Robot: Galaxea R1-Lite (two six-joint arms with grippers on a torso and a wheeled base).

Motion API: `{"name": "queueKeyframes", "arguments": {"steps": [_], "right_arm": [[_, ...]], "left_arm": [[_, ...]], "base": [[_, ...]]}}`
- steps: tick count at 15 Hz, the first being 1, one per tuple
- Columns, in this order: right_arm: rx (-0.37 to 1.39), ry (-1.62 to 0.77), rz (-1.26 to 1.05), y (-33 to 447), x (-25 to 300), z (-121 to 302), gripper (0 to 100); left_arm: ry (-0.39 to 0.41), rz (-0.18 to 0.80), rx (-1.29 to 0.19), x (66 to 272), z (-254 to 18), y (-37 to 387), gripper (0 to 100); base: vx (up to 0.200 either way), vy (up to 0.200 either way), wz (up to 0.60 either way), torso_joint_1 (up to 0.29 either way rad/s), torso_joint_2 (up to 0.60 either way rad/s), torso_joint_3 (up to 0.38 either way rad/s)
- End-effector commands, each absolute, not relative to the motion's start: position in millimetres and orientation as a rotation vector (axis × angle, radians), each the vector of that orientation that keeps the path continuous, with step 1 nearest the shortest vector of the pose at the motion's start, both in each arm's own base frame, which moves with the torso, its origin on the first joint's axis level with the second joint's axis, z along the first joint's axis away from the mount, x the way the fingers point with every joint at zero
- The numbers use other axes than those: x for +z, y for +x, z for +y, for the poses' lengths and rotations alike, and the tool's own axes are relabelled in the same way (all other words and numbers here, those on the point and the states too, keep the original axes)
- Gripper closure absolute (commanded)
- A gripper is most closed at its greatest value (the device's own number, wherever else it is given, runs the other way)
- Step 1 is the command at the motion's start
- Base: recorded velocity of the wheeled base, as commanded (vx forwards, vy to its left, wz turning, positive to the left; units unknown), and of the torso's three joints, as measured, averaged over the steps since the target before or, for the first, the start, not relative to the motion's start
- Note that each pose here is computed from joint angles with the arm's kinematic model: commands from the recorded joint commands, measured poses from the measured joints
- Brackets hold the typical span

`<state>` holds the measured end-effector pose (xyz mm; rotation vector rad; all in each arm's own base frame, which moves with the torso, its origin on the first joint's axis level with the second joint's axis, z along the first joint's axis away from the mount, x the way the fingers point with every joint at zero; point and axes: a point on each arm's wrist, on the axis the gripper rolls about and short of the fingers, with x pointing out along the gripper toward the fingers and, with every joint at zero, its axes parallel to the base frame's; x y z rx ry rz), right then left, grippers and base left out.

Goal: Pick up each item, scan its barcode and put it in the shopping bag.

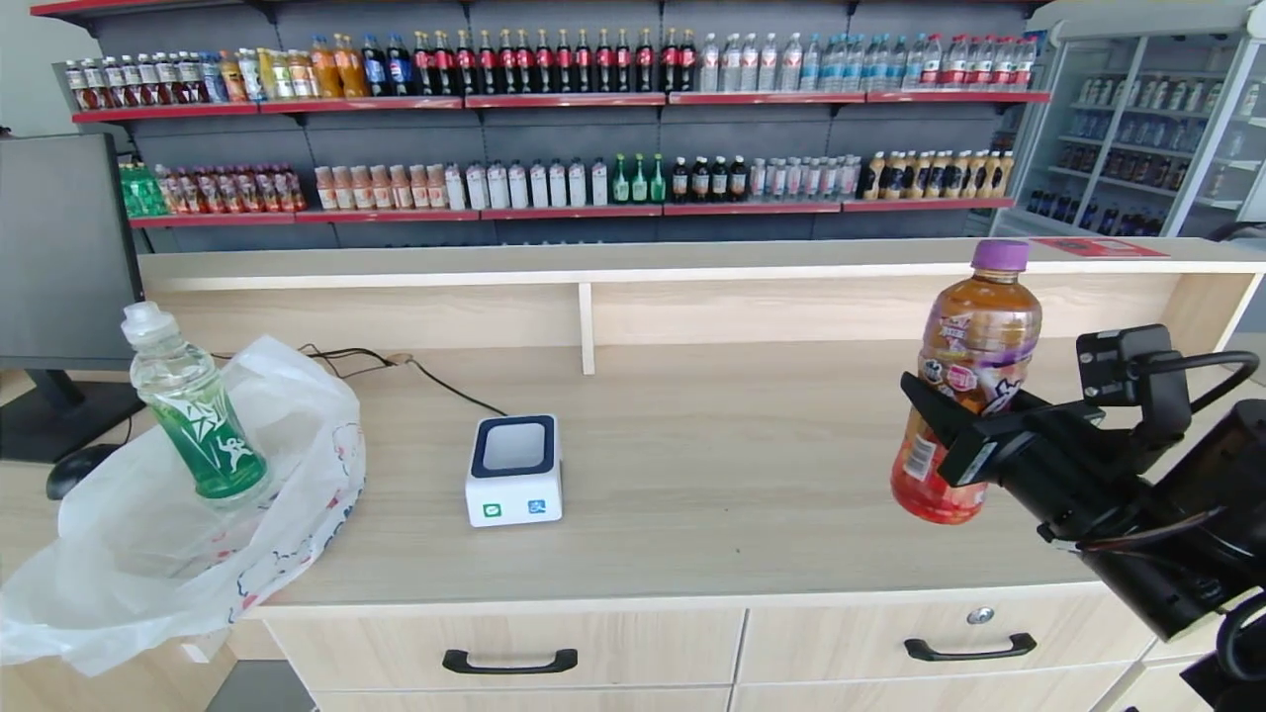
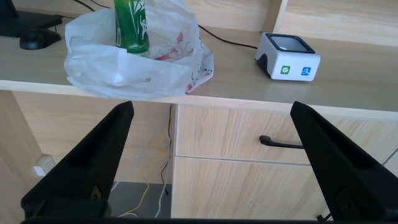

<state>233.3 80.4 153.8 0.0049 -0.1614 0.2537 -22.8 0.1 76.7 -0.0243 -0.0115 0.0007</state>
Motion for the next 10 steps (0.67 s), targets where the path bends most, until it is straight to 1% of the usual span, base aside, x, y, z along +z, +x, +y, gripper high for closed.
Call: {"name": "queueKeyframes", "arguments": {"steps": [1, 10], "right_arm": [[0.250, 0.010, -0.175, 233.4, 156.1, 79.2, 100], [0.210, 0.015, -0.202, 232.1, 162.9, 68.5, 100]], "left_arm": [[-0.025, -0.012, 0.001, 76.7, 0.1, -22.8, 0], [-0.031, -0.012, 0.001, 76.7, 0.1, -22.8, 0]], "base": [[0.000, 0.200, 0.00, 0.017, 0.01, 0.002], [0.000, 0.200, 0.00, 0.004, 0.00, 0.002]]}}
